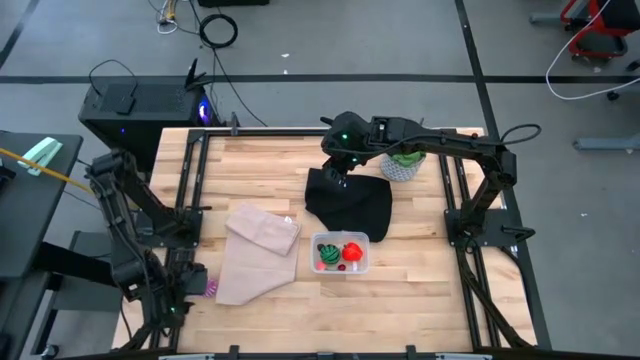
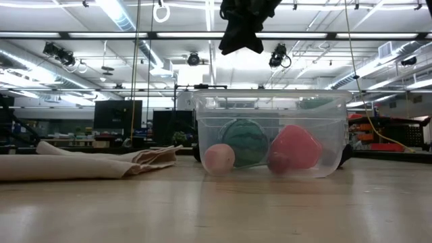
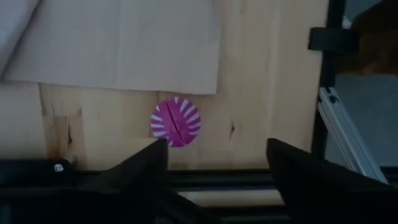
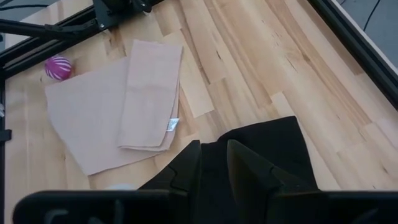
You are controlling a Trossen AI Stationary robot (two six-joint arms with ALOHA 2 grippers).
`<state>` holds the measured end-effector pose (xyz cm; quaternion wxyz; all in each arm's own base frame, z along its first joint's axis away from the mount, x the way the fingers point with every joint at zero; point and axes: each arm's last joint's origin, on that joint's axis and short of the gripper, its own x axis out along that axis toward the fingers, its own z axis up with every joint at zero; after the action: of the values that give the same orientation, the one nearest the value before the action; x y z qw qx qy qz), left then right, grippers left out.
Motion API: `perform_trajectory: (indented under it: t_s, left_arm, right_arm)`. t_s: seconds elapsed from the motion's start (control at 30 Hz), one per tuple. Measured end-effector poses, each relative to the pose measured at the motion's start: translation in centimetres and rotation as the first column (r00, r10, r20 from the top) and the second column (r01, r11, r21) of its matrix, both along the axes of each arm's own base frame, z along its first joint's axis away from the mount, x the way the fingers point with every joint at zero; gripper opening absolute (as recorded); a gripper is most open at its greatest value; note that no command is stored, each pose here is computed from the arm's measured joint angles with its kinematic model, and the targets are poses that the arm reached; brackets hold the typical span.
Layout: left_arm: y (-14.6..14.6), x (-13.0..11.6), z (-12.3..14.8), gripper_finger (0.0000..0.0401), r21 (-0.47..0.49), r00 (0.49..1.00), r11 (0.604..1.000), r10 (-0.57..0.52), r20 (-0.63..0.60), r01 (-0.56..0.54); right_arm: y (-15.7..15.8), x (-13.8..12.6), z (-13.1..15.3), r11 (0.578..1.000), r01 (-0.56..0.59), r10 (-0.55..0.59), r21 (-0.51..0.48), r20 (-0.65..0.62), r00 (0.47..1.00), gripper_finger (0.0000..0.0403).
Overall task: Pick and placing Produce into tupperware
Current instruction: Put the onion into the transparent bin
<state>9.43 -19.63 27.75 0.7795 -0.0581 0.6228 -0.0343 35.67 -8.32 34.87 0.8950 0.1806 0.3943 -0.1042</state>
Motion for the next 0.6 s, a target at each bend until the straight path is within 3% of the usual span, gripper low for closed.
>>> perform_trajectory:
  t_s: [0.13,0.3,0.6]
  left_arm:
    - [-0.4,0.3,-2.1,0.0329,0.041,0.999,0.999,0.005,-0.044,-0.004]
    - [-0.4,-0.3,-6.1,0.0378,0.008,0.982,1.000,-0.025,-0.187,0.027]
    - [0.0,-0.5,-7.3,0.0396,0.030,0.984,0.998,-0.046,-0.172,0.052]
  right_arm:
    - [0.0,0.0,0.0,1.000,0.003,-0.003,-0.003,0.000,1.000,0.0087]
    - [-0.1,0.0,0.0,1.000,0.007,-0.007,-0.008,0.000,1.000,0.0087]
    - [-0.1,0.0,0.0,1.000,0.010,-0.010,-0.006,-0.001,1.000,0.0087]
